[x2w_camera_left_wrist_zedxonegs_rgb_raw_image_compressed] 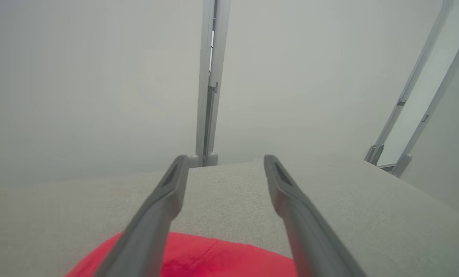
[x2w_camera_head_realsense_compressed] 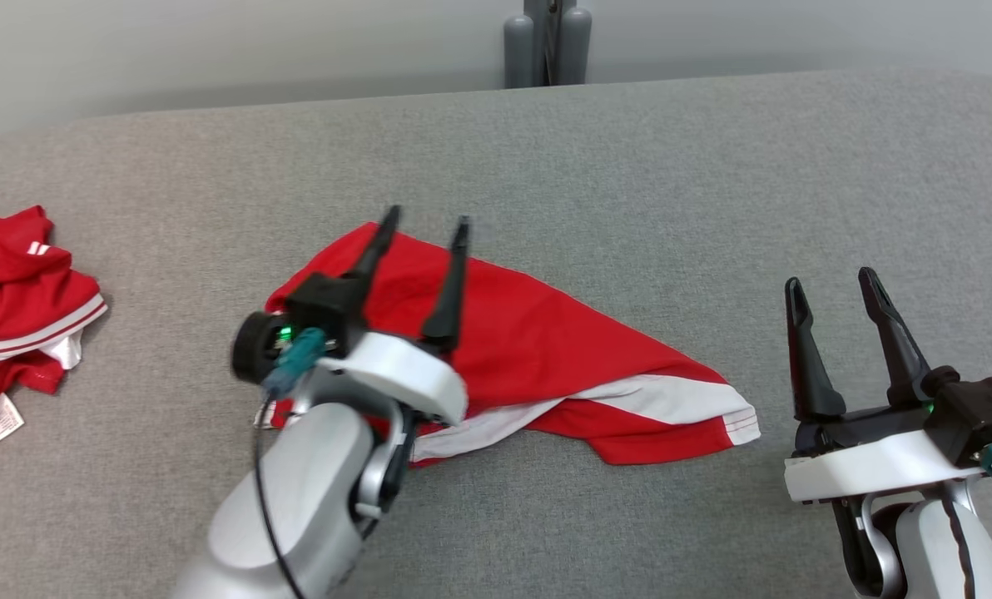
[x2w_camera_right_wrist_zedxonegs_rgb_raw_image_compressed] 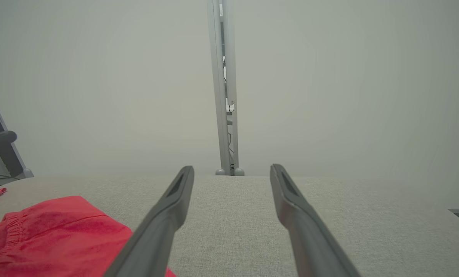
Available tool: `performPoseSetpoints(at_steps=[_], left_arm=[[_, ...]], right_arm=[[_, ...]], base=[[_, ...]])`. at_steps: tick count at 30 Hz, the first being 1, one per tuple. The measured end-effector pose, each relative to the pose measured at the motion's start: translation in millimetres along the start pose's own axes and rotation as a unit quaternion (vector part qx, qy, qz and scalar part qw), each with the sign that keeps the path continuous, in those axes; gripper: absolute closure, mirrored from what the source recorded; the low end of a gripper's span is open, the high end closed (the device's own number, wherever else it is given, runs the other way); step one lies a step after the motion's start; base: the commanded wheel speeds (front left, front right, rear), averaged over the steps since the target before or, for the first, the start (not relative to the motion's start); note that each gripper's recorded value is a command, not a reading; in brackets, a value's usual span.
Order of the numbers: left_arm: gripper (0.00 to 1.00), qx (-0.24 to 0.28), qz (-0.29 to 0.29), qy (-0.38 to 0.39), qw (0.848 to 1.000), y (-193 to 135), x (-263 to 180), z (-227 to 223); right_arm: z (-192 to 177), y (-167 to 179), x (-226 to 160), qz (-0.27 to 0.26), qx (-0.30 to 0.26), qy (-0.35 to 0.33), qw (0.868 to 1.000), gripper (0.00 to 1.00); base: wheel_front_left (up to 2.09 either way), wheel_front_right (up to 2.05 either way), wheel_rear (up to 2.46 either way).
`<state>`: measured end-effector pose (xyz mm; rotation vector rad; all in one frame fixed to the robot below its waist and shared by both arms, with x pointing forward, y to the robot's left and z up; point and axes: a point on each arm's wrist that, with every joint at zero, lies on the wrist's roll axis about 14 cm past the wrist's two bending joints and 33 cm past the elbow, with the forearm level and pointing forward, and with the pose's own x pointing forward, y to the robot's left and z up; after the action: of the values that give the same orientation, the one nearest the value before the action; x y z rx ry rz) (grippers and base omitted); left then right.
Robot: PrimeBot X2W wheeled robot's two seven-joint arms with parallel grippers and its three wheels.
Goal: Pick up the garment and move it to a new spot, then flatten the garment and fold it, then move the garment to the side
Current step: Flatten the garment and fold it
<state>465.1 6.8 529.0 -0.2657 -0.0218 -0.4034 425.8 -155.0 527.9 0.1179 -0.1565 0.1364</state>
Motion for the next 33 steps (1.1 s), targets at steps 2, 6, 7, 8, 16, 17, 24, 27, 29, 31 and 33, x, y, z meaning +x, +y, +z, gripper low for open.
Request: performPoseSetpoints(at_steps=[2, 6, 7, 8, 16, 17, 24, 27, 29, 31, 33], left_arm=[[0.0, 0.009, 0.028, -0.014, 0.999, 19, -7, 8], [0.0, 0.013, 0.085, -0.025, 0.996, 54, -29, 11], [0.0, 0.007, 0.101, -0.026, 0.994, 63, -36, 10], [0.0, -0.002, 0.114, -0.026, 0.993, 70, -43, 8], [0.0, -0.019, 0.166, -0.013, 0.986, 99, -89, -11], [0.0, -0.019, 0.168, -0.013, 0.986, 100, -93, -12], [0.0, -0.021, 0.172, -0.001, 0.985, 101, -115, -21], [0.0, -0.028, 0.166, 0.004, 0.986, 97, -119, -25], [0.0, -0.035, 0.163, 0.004, 0.986, 93, -118, -25], [0.0, -0.039, 0.162, 0.003, 0.986, 91, -118, -25], [0.0, -0.041, 0.162, 0.003, 0.986, 90, -118, -25]], right_arm=[[0, 4, 0, 0.005, -0.001, 0.0, 1.0, 0.0], [0, 9, -2, 0.011, -0.001, 0.001, 1.0, 0.0], [-1, 9, -3, 0.012, -0.001, 0.002, 1.0, 0.0], [-1, 10, -4, 0.013, -0.001, 0.002, 1.0, 0.0], [-5, 6, -14, 0.007, -0.007, 0.011, 1.0, 0.0], [-5, 6, -15, 0.005, -0.007, 0.012, 1.0, 0.0], [-9, 0, -24, -0.005, -0.008, 0.022, 1.0, 0.0], [-12, 0, -27, -0.006, -0.007, 0.027, 1.0, 0.0], [-13, 0, -28, -0.006, -0.007, 0.029, 1.0, 0.0], [-13, 0, -28, -0.006, -0.006, 0.029, 1.0, 0.0], [-13, 0, -29, -0.006, -0.006, 0.03, 1.0, 0.0]], base=[[0.0, 0.0, 0.0], [0.0, 0.0, 0.0], [0.0, 0.0, 0.0], [0.0, 0.0, 0.0], [0.0, 0.0, 0.0], [0.0, 0.0, 0.0], [0.0, 0.0, 0.0], [0.0, 0.0, 0.0], [0.0, 0.0, 0.0], [0.0, 0.0, 0.0], [0.0, 0.0, 0.0]])
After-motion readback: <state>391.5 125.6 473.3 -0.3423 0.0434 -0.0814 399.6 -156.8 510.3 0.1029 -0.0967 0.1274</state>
